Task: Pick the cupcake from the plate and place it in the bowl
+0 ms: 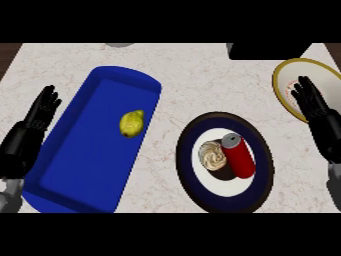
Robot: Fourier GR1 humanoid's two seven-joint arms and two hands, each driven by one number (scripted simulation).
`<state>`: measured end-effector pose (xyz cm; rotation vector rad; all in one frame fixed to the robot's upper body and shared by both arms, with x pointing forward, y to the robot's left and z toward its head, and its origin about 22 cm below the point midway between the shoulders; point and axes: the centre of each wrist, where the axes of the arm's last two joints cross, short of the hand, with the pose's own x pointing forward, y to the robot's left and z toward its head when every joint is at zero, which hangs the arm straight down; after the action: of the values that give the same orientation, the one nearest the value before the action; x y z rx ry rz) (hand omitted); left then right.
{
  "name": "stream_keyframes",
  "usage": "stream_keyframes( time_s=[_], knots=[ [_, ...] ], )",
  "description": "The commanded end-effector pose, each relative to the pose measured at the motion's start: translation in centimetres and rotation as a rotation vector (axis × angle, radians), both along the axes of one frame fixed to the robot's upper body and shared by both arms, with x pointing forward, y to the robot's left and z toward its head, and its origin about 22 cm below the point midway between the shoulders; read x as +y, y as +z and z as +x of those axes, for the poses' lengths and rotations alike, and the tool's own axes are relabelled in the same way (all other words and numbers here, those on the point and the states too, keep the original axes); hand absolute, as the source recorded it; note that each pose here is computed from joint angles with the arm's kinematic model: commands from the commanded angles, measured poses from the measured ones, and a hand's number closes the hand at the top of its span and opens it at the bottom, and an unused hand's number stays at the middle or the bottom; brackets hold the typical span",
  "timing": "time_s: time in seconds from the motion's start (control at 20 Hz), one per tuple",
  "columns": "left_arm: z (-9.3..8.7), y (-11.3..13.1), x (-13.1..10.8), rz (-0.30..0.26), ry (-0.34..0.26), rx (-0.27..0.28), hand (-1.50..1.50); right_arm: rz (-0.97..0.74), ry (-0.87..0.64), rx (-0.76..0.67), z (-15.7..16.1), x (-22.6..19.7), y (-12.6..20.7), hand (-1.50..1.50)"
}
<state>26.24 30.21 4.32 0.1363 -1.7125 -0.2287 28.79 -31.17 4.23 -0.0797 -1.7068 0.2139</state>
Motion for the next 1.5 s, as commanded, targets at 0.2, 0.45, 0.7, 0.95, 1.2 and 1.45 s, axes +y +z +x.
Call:
stream_keyframes(
  time_s=[0.2, 0.45, 0.7, 0.95, 1.2, 1.45],
  knots=[
    [0.4, -0.5, -6.6, -0.03, -0.182, 0.061, 0.0, 0.042, -0.246, -0.089, -2.8, 8.4, -0.6, 1.5],
    [0.3, -1.1, -8.0, -0.064, -0.257, 0.134, 0.0, -0.125, -0.411, 0.025, -4.7, 10.5, -3.7, -1.5],
    [-0.2, -1.0, -10.2, -0.063, -0.273, 0.148, 0.0, -0.392, -0.336, -0.021, -4.0, 13.6, -5.7, -1.5],
    [-0.3, -2.4, -9.2, -0.053, -0.277, 0.16, 0.0, -0.683, -0.278, 0.142, -1.6, 11.6, -2.9, -1.5],
    [-0.3, -1.7, -9.5, -0.052, -0.311, 0.16, 0.0, -0.975, -0.138, 0.432, -0.1, 11.4, -0.7, -1.5],
    [-0.1, -1.5, -10.2, -0.046, -0.307, 0.161, 0.0, -1.03, 0.078, 0.679, 1.1, 15.9, 3.4, -1.5]
  ],
)
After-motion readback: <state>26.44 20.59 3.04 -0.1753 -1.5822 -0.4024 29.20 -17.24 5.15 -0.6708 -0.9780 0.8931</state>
